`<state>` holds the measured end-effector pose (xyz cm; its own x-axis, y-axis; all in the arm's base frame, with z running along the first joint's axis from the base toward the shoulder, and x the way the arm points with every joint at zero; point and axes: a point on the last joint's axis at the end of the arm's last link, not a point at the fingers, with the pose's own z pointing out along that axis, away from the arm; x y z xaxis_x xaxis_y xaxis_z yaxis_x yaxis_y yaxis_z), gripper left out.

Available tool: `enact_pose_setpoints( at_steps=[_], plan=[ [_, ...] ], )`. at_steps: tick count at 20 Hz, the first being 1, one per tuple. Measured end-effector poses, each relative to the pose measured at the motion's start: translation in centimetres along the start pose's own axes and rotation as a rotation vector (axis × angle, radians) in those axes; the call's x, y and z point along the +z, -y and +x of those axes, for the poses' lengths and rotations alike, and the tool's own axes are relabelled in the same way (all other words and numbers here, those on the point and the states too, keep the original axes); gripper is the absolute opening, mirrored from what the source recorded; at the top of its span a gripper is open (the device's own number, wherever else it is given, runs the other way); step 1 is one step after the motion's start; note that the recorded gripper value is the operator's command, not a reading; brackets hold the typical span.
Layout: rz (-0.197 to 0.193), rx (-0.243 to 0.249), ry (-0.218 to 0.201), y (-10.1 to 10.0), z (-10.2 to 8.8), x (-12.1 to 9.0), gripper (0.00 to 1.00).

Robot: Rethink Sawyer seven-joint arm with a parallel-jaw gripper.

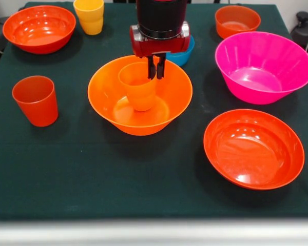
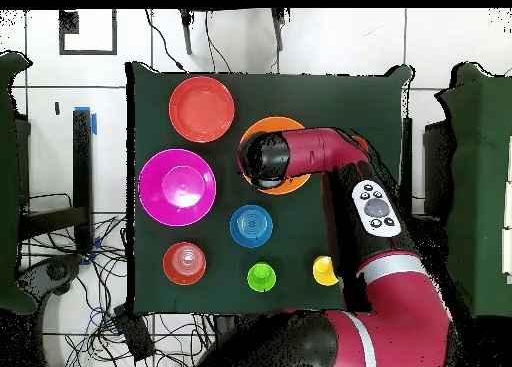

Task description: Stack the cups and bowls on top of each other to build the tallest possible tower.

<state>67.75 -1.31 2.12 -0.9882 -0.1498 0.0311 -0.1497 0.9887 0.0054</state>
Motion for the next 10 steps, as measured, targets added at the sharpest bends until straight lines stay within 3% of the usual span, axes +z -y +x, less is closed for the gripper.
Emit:
enact_pose_setpoints(
  at_steps=[10],
  plan=[
    [0.003,0.003,0.009,0.26,-0.42,-0.16,0.00]
  ],
)
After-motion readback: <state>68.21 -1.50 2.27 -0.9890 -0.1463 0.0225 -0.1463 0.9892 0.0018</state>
